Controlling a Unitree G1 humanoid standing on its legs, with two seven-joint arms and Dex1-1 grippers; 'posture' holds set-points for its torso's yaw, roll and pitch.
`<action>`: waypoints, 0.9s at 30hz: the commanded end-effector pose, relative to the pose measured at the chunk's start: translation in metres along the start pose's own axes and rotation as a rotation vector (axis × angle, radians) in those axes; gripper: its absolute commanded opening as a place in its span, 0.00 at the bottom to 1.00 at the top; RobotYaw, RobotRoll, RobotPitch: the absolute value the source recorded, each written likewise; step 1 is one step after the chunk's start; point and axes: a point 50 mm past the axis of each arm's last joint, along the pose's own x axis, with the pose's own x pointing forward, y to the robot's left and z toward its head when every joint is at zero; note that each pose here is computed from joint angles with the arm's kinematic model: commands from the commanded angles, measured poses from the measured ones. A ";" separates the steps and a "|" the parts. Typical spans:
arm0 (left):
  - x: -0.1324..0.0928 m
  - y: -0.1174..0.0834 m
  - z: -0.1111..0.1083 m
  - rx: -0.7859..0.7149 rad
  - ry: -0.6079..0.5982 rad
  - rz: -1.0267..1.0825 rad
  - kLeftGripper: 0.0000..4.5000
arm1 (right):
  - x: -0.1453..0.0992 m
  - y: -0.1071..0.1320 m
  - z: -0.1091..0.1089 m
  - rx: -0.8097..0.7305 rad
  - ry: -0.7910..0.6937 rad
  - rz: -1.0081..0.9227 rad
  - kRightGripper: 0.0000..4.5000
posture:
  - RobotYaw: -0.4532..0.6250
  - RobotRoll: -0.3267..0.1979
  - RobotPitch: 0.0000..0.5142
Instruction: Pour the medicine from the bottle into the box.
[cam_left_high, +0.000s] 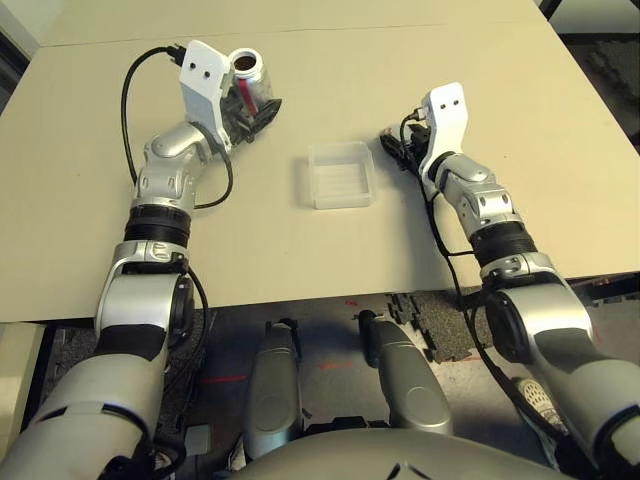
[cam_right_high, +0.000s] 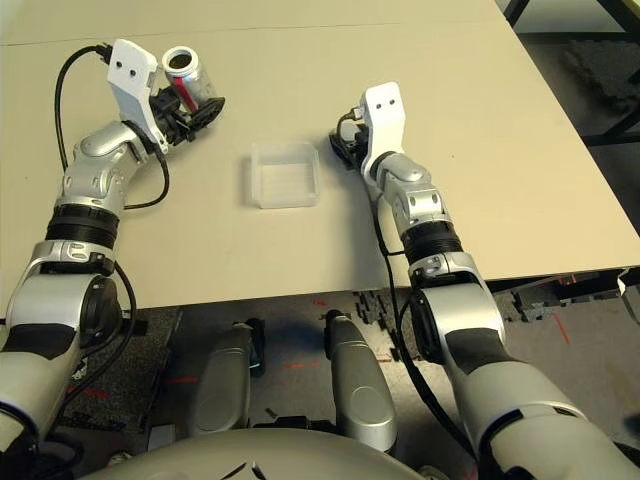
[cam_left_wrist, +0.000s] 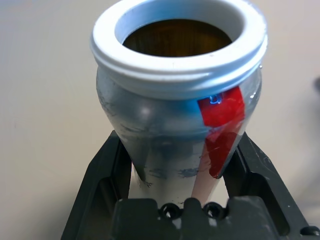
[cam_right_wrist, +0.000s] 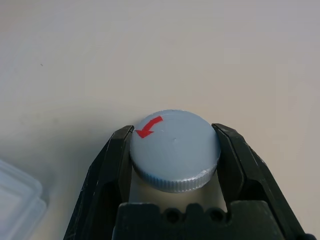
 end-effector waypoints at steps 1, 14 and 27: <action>0.000 0.001 -0.008 -0.007 0.015 0.027 0.61 | 0.000 -0.002 -0.006 -0.009 0.015 -0.005 0.65 | 0.47 0.62 0.41; 0.017 0.010 0.018 0.293 0.042 0.113 0.61 | -0.036 -0.021 0.036 -0.141 0.026 0.009 1.00 | 0.47 0.62 0.42; 0.035 -0.063 0.099 1.738 -0.267 -0.420 0.61 | -0.121 0.015 0.057 -0.197 0.399 0.373 1.00 | 0.44 0.62 0.37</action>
